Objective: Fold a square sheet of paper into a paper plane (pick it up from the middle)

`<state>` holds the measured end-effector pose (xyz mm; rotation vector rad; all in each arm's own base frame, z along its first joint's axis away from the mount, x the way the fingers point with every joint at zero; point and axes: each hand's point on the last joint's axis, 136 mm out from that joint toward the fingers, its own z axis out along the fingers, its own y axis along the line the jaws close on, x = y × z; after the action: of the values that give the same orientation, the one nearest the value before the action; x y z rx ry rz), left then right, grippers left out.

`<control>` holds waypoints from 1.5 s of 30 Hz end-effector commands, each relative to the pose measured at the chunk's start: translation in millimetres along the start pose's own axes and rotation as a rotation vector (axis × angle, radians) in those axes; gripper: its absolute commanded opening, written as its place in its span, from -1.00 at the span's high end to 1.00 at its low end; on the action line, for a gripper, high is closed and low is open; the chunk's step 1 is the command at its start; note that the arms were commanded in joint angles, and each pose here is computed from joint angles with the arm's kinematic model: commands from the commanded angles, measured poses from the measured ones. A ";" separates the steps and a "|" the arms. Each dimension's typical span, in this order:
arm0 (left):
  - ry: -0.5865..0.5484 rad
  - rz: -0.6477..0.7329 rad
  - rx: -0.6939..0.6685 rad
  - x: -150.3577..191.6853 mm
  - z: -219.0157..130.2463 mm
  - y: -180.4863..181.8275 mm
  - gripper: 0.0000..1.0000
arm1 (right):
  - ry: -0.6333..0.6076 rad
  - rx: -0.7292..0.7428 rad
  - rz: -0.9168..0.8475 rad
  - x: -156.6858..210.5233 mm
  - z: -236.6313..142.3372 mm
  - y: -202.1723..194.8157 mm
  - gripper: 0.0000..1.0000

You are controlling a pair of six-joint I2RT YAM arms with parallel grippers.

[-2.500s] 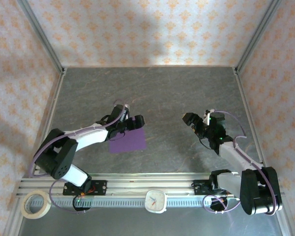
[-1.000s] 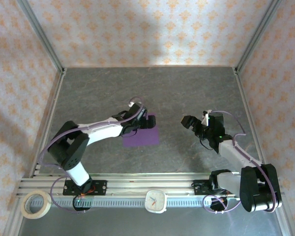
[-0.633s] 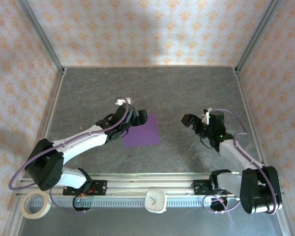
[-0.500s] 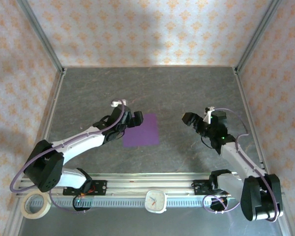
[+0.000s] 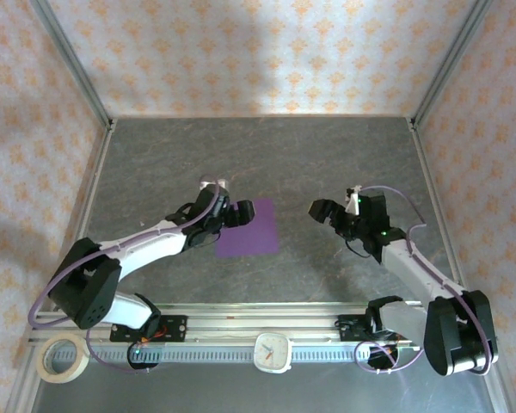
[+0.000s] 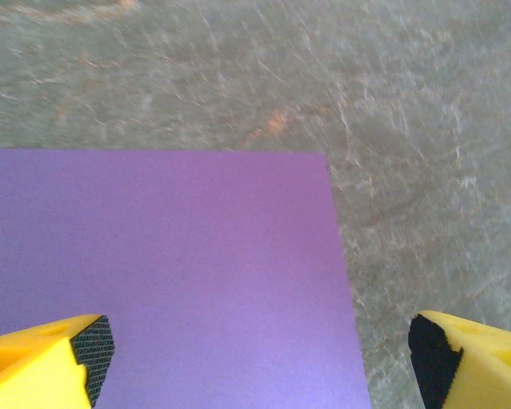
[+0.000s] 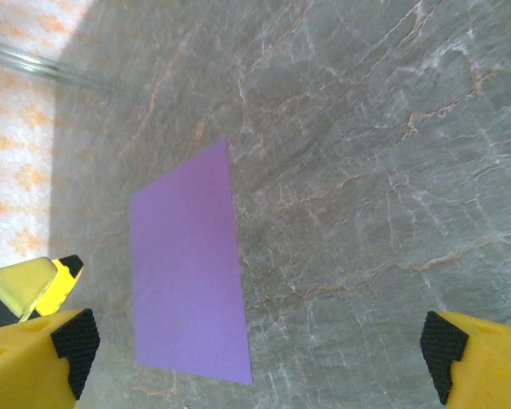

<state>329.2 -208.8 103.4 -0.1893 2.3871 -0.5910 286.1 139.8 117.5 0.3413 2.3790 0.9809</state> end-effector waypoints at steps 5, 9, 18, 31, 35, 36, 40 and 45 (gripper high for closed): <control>0.087 0.112 -0.141 18.6 13.0 -9.9 -0.85 | -0.004 0.152 -0.050 -5.0 2.3 -11.3 -1.00; 0.129 0.184 -0.230 27.5 22.3 -13.0 -0.86 | -0.004 0.190 -0.047 -4.2 2.0 -19.1 -1.00; 0.194 0.234 -0.436 34.4 37.4 2.1 -0.90 | 0.015 0.218 -0.039 -1.6 7.6 -27.2 -1.00; 0.247 0.140 -0.505 30.5 51.5 23.4 -0.99 | 0.013 0.196 -0.041 -3.6 8.2 -21.7 -0.99; 0.255 0.137 -0.499 31.9 55.0 21.8 -0.99 | 0.008 0.192 -0.041 -5.7 8.3 -20.0 -0.99; 0.253 0.134 -0.495 31.4 55.4 20.7 -0.99 | 0.008 0.193 -0.040 -5.7 8.2 -20.5 -1.00; 0.253 0.118 -0.470 32.1 58.5 16.0 -0.99 | 0.009 0.198 -0.040 -5.0 8.2 -21.7 -0.99; 0.262 0.112 -0.488 36.1 66.2 19.4 -0.99 | 0.008 0.201 -0.040 -4.4 8.5 -23.1 -0.99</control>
<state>341.6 -223.2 37.1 -0.1717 2.7239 0.0138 286.5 126.4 89.3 0.3824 2.5119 0.7439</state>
